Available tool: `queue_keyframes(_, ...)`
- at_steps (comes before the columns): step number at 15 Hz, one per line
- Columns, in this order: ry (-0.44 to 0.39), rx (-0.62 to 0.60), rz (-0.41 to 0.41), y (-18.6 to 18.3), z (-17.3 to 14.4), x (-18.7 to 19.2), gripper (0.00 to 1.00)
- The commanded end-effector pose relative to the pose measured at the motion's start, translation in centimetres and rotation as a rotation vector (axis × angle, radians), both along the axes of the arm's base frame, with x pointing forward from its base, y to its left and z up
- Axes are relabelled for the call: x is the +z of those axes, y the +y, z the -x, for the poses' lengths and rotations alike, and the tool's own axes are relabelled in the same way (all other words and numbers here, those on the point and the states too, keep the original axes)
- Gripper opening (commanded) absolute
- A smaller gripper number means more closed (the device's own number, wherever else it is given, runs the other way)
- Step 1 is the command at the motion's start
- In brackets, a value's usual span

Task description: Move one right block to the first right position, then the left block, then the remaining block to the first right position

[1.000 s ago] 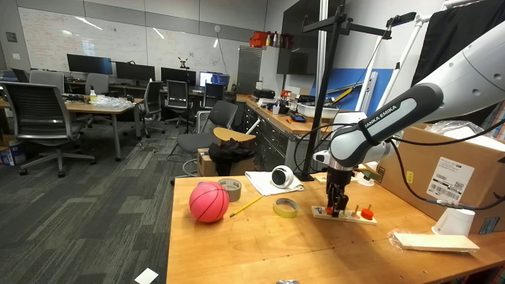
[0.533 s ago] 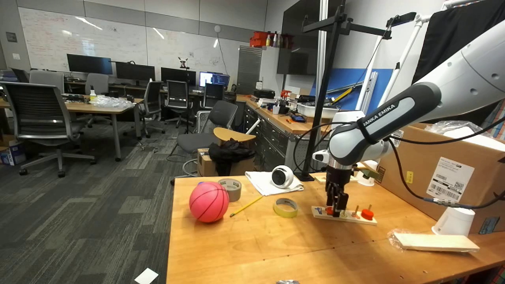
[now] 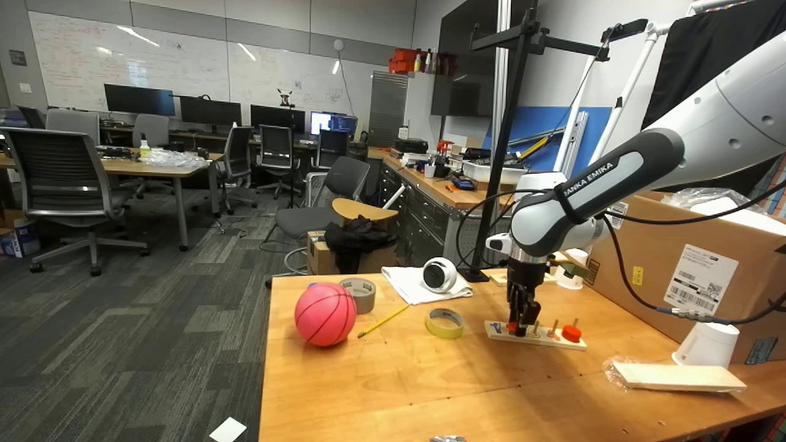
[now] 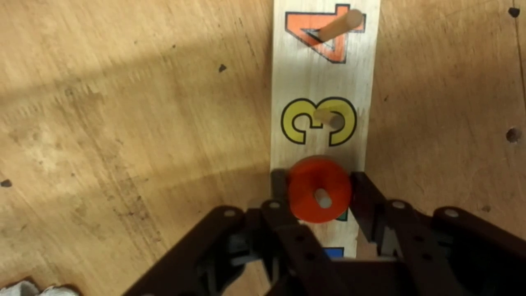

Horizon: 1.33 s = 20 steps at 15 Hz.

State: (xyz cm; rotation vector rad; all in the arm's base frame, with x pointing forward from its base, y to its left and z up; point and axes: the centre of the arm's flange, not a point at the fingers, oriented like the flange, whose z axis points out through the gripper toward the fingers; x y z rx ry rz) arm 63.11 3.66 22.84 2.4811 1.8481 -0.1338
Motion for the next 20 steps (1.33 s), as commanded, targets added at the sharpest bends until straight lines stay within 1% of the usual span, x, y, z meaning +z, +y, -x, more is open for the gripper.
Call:
queue_keyframes(1, -0.001, 0.019, 0.017, 0.2, -0.7, 0.5, 0.25)
queue_keyframes(5, -0.022, 0.010, 0.049, -0.5, -0.8, 2.5, 0.25)
queue_keyframes(9, -0.039, -0.026, 0.107, -2.8, -1.0, 5.1, 0.25)
queue_keyframes(12, -0.013, -0.113, 0.155, -6.2, 0.1, 5.8, 0.25)
queue_keyframes(15, 0.021, -0.204, 0.175, -8.8, 1.4, 5.8, 0.25)
queue_keyframes(17, 0.035, -0.251, 0.181, -9.9, 2.2, 5.6, 0.25)
queue_keyframes(20, 0.048, -0.298, 0.182, -10.7, 3.0, 5.3, 0.25)
